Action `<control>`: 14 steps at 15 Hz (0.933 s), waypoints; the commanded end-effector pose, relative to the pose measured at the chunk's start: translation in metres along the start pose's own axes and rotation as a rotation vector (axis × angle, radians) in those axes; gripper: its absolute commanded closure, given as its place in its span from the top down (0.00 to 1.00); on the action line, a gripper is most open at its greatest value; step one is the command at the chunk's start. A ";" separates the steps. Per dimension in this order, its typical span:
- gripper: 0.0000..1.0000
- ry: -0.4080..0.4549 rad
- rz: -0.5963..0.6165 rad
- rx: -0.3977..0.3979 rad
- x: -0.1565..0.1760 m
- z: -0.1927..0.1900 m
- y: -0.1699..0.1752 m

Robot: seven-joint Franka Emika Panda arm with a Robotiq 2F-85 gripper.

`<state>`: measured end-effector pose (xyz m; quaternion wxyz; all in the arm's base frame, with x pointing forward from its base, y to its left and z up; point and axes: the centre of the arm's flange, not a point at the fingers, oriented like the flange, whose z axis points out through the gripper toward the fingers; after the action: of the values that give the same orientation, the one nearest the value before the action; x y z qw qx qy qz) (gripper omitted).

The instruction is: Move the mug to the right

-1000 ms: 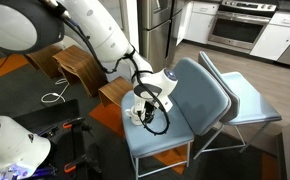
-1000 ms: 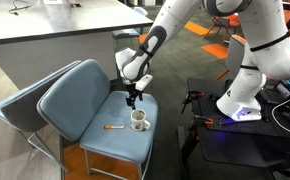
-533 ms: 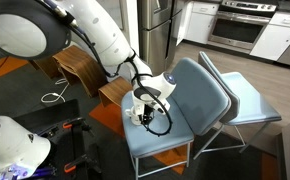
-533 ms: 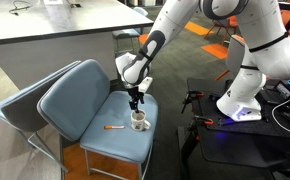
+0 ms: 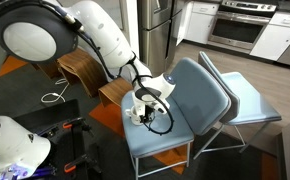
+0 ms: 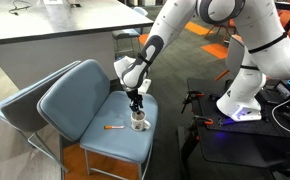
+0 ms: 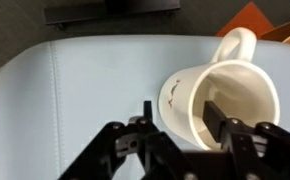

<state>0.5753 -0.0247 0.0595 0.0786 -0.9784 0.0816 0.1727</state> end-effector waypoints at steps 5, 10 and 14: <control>0.00 -0.002 -0.013 -0.086 -0.004 -0.004 -0.009; 0.02 0.058 0.065 -0.085 -0.009 -0.025 0.011; 0.02 0.111 0.162 -0.133 -0.010 -0.056 0.039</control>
<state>0.5855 -0.0629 0.0863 0.0223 -0.9821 0.1230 0.1406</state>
